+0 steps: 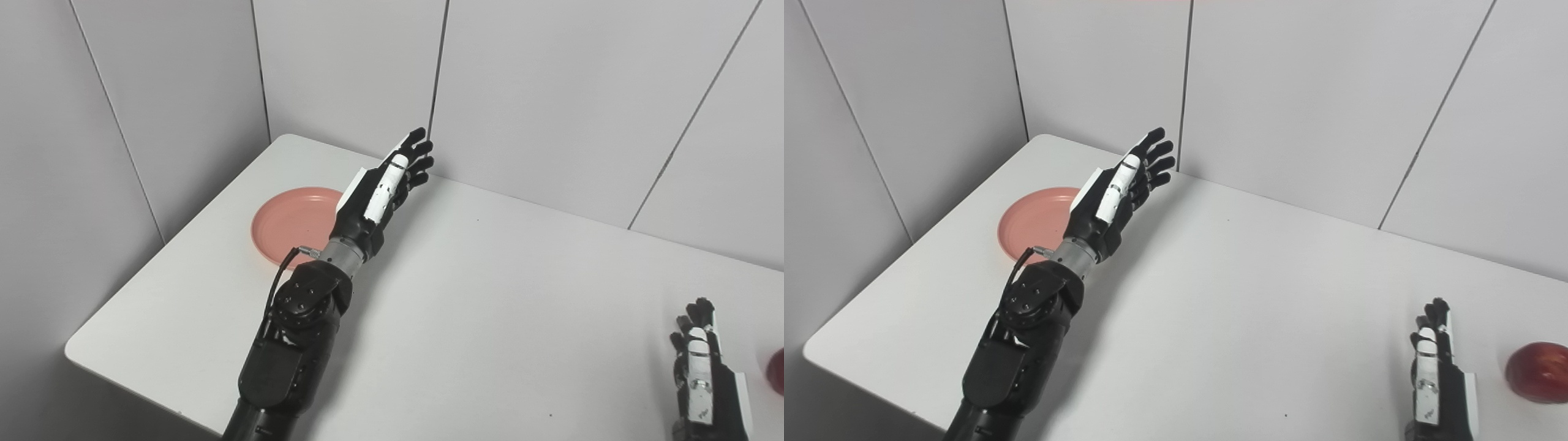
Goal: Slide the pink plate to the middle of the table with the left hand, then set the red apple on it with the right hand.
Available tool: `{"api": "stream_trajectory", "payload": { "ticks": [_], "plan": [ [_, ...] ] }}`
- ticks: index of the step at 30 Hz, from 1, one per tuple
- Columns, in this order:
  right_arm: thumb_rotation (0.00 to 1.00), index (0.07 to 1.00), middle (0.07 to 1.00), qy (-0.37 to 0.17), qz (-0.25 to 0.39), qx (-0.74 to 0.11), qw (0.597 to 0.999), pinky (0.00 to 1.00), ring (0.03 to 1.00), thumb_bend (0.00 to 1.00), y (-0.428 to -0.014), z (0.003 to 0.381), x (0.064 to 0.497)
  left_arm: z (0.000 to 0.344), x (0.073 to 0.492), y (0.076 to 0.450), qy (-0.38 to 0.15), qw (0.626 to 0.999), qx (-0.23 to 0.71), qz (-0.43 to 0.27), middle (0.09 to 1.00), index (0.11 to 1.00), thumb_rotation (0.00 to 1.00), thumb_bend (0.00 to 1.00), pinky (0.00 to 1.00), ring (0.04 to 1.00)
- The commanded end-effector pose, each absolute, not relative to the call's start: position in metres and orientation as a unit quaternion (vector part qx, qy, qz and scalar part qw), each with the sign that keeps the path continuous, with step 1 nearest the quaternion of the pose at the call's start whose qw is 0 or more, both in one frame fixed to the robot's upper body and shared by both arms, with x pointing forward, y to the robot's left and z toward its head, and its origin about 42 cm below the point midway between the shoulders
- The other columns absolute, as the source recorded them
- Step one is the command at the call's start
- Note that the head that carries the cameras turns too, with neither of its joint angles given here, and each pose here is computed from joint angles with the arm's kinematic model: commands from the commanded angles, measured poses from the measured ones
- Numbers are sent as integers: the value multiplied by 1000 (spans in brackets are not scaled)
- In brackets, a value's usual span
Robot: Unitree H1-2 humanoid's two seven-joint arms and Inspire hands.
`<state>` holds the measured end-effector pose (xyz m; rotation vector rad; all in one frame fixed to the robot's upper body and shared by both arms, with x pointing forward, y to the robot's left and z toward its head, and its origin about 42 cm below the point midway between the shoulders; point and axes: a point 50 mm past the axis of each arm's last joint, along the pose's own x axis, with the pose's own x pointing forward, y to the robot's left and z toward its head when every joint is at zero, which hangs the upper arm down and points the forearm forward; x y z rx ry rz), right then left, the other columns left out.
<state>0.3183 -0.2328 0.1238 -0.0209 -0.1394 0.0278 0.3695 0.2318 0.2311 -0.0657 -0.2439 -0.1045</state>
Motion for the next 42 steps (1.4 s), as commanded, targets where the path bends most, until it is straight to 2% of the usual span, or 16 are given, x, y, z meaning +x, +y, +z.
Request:
{"api": "stream_trajectory", "payload": {
  "ticks": [1,11,17,29,35,42],
  "plan": [
    [1000,1000,1000,-76,16,-2,997,1000,1000,0,-231,128,319,258,379,238,-162,985,-26,-47,944,928,1000,365,929,930],
    [1000,1000,1000,-76,19,-1,997,1000,1000,0,-231,129,319,274,393,274,-174,985,-20,-1,928,909,1000,372,915,921],
    [1000,1000,1000,-76,20,-1,997,1000,1000,0,-231,131,318,279,402,297,-177,984,-12,20,912,887,1000,342,894,910],
    [1000,1000,1000,-76,19,4,997,1000,1000,0,-231,133,318,284,421,346,-167,983,-16,69,904,884,1000,365,876,897],
    [1000,1000,1000,-81,20,-3,997,1000,1000,0,-232,133,318,287,426,374,-155,983,-5,99,893,876,1000,339,874,890],
    [1000,1000,1000,-76,19,-1,997,1000,1000,0,-232,134,318,290,424,396,-152,980,-17,129,857,810,1000,333,842,859]
  ]
}}
